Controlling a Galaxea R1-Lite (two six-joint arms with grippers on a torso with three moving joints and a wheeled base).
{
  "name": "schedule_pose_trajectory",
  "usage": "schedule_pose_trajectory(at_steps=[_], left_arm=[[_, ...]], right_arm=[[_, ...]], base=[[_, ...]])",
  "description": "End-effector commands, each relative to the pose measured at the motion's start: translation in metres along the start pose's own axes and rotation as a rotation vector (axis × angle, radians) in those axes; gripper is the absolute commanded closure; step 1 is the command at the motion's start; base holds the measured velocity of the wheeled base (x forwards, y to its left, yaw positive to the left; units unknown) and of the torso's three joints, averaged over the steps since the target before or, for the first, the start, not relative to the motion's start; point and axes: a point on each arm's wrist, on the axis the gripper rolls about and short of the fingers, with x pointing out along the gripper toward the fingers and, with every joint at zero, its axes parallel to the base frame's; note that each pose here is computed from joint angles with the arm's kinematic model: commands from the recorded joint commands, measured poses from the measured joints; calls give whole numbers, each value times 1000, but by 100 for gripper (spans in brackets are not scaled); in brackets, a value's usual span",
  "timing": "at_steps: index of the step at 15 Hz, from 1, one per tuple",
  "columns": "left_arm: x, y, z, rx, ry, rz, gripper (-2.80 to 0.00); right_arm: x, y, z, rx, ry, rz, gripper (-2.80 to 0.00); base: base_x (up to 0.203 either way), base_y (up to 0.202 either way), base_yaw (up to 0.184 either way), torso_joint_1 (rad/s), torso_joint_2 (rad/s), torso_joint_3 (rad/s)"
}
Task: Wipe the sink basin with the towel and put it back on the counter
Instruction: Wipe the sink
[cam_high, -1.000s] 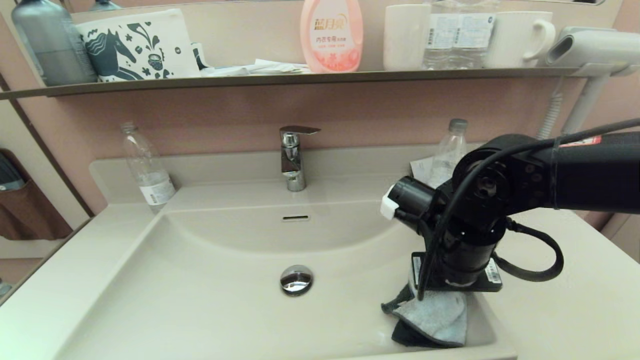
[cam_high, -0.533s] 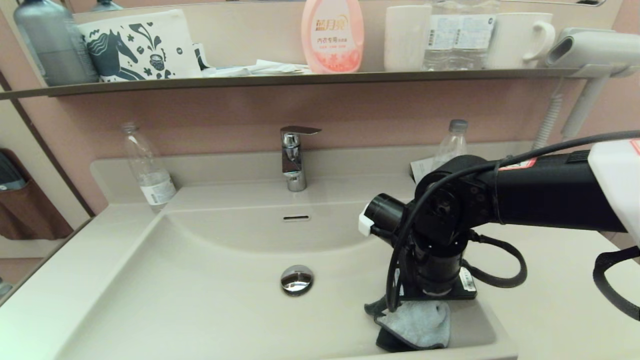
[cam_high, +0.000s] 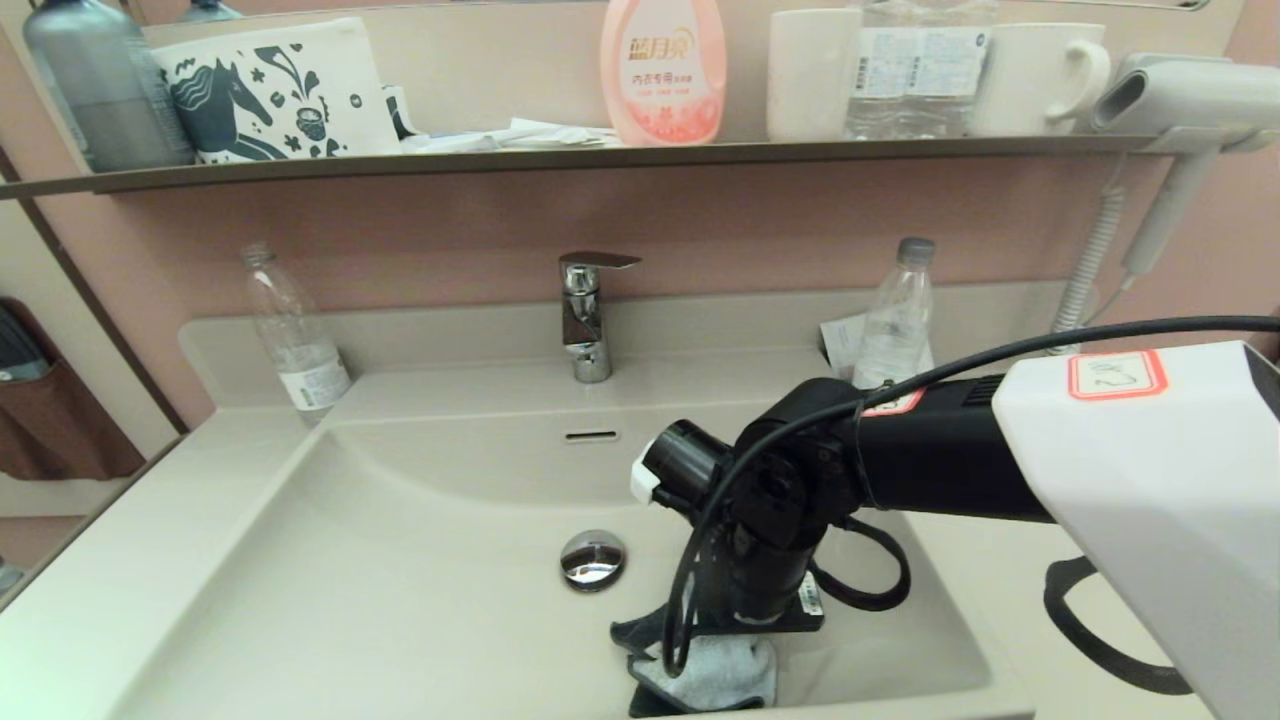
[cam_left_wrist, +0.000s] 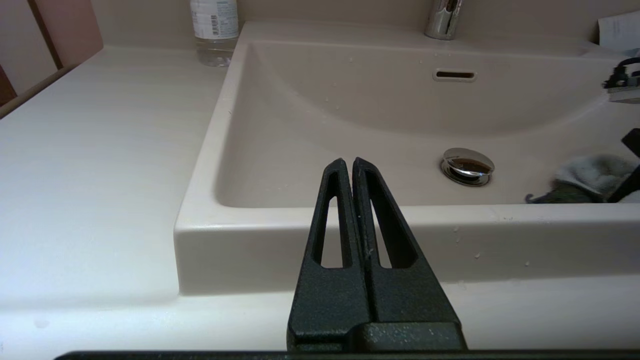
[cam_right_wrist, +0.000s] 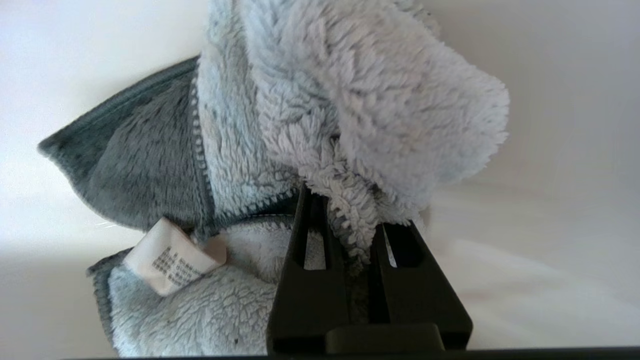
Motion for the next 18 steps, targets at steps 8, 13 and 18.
schedule_pose_trajectory(at_steps=[8,13,18], left_arm=[[0,0,0,-1,1,0,0],[0,0,0,-1,1,0,0],[0,0,0,-1,1,0,0]], right_arm=[[47,62,-5,-156,-20,259,0],[50,83,3,-215,-127,443,0],[38,95,22,-205,-315,606,0]], base=[[0,0,0,0,0,0],[0,0,0,0,0,0],[0,0,0,0,0,0]])
